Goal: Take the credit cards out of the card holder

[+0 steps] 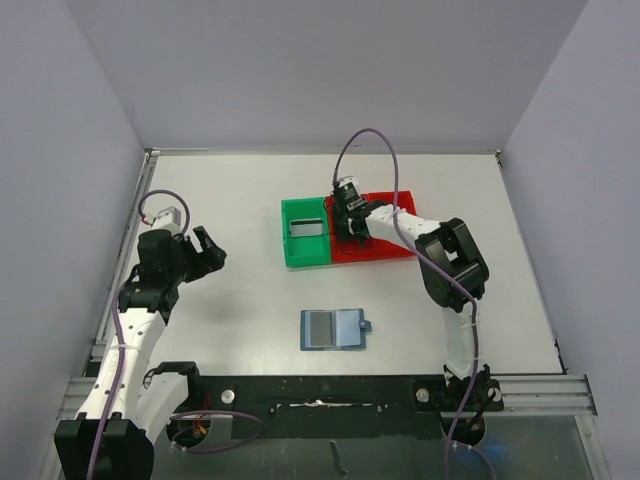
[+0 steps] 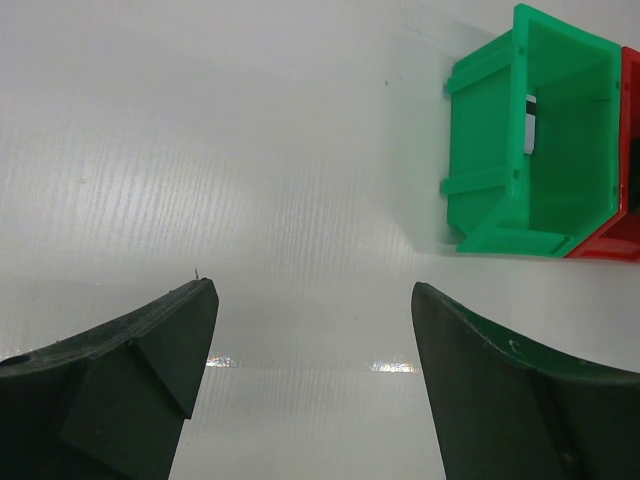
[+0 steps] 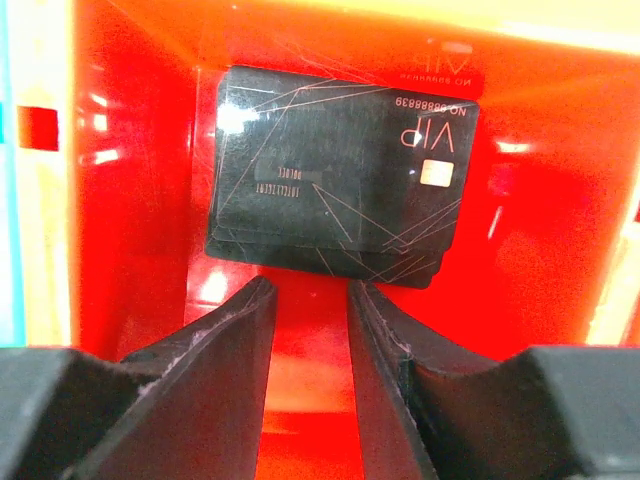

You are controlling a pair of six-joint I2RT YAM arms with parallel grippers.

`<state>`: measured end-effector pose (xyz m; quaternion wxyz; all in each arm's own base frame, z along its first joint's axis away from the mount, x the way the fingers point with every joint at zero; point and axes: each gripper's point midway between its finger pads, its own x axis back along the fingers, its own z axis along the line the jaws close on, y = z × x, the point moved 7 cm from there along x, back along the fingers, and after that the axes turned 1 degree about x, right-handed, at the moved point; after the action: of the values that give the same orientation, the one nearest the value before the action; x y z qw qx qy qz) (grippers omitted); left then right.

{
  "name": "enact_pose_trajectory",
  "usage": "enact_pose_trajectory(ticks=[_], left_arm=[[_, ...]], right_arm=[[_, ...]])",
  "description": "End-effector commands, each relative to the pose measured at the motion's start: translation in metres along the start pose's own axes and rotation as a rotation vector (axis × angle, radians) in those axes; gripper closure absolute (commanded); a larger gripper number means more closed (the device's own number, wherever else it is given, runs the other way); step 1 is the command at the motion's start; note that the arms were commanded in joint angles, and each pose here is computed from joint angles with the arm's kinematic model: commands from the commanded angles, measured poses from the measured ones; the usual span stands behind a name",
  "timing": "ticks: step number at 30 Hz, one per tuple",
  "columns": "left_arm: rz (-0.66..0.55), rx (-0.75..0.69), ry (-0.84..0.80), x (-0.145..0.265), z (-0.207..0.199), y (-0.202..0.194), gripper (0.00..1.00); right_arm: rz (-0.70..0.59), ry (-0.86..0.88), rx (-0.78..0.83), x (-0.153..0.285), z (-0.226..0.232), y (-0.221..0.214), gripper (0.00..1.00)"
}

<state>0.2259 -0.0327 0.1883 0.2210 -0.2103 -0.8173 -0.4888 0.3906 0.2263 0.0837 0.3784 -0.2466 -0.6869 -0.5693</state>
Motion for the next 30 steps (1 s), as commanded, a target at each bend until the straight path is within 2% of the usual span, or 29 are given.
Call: enact_pose_trajectory(ticks=[1, 4, 7, 8, 20, 26, 30], left_arm=[[-0.060, -0.012, -0.051, 0.001, -0.008, 0.013, 0.21], [-0.060, -0.011, -0.051, 0.001, -0.008, 0.013, 0.21], [-0.061, -0.012, -0.052, 0.002, -0.008, 0.013, 0.21], [-0.062, -0.011, -0.053, 0.002, -0.008, 0.014, 0.21], [-0.060, -0.012, -0.059, 0.003, -0.009, 0.013, 0.21], [-0.041, -0.021, -0.076, 0.001, -0.012, 0.010, 0.21], [-0.051, -0.026, -0.085, 0.003, -0.013, 0.011, 0.21]], right_arm=[[-0.067, -0.044, -0.037, -0.002, 0.005, 0.014, 0.64], [-0.101, -0.042, -0.043, 0.002, 0.007, 0.017, 0.63], [-0.116, -0.041, -0.046, 0.001, 0.007, 0.019, 0.74], [-0.127, -0.037, -0.041, 0.001, 0.007, 0.020, 0.75], [-0.137, -0.042, -0.037, -0.004, 0.006, 0.017, 0.71], [-0.217, 0.013, -0.035, 0.036, 0.006, 0.038, 0.69], [-0.294, 0.034, -0.043, 0.077, 0.000, 0.054, 0.59]])
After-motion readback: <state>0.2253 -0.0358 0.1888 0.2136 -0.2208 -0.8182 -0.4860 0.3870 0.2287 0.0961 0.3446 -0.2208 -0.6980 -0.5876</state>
